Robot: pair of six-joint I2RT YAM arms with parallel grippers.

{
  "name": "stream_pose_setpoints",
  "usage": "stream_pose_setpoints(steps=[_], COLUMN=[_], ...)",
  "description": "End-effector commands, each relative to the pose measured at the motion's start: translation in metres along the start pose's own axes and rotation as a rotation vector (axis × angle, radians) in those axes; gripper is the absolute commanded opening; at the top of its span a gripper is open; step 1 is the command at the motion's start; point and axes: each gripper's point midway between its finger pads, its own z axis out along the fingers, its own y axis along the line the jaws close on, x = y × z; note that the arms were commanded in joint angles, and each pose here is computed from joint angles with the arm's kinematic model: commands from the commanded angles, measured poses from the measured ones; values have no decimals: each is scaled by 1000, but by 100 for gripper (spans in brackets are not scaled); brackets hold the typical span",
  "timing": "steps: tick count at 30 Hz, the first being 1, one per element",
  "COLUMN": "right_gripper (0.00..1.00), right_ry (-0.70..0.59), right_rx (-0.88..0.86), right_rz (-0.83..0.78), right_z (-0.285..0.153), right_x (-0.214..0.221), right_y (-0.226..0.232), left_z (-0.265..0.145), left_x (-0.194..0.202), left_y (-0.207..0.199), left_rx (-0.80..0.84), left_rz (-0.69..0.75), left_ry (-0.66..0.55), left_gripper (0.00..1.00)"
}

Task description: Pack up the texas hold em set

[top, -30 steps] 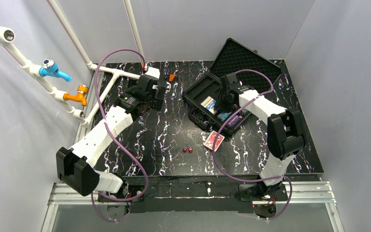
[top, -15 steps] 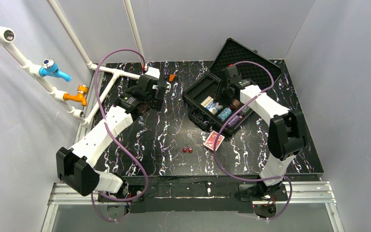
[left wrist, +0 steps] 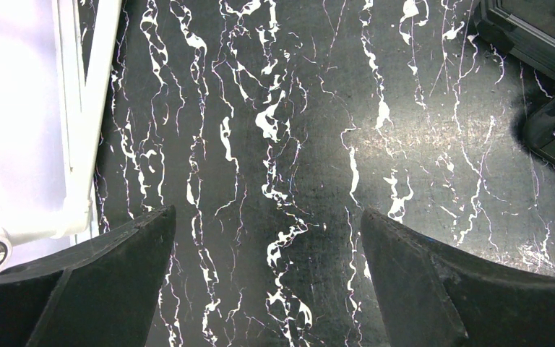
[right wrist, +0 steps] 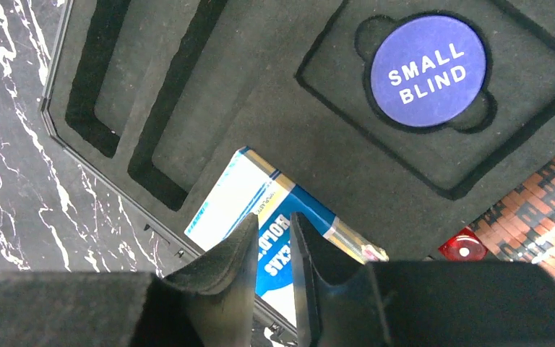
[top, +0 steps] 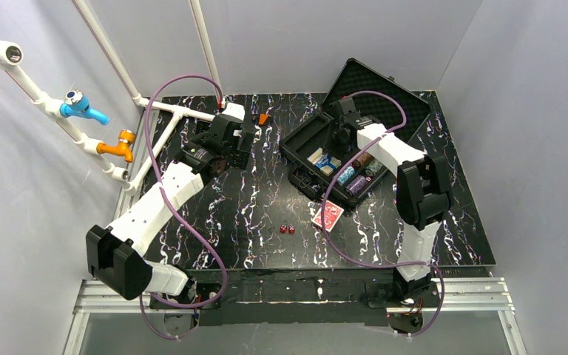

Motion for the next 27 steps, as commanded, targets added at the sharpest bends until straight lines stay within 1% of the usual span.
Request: stream_pose_setpoints(steps=[1,6,9,11,18,20,23,27], right_gripper=[31,30,31,33,58,68,80,91], right_ry=[42,54,44,23,-87,-103,-124,-145], right_rx=[66,81,67,49,-27,-36,-45,-24], right_rz=[-30,-24,-28,-39,-75,-79,-79,-57], right_z=[14,18,13,5,-38,-49,-65,-83], right_x=[20,35,32,25,-7,-12,-17,-19], right_y=[-21,-32,-28,-23,-3,0,3,-1], left_z=[-2,-1,0,0,1,2,2,2], left_x=[4,4,5,5,6,6,6,6], left_y=[8,7,7,7,6,6,5,6], left_rx=[-34,-30,-29,-29,-31,-30,-28,-28], left_rz=[13,14,16,17,19,20,21,20], left_ry=[10,12,15,16,20,22,22,22], left_gripper=[99,99,99,99,99,99,99,99])
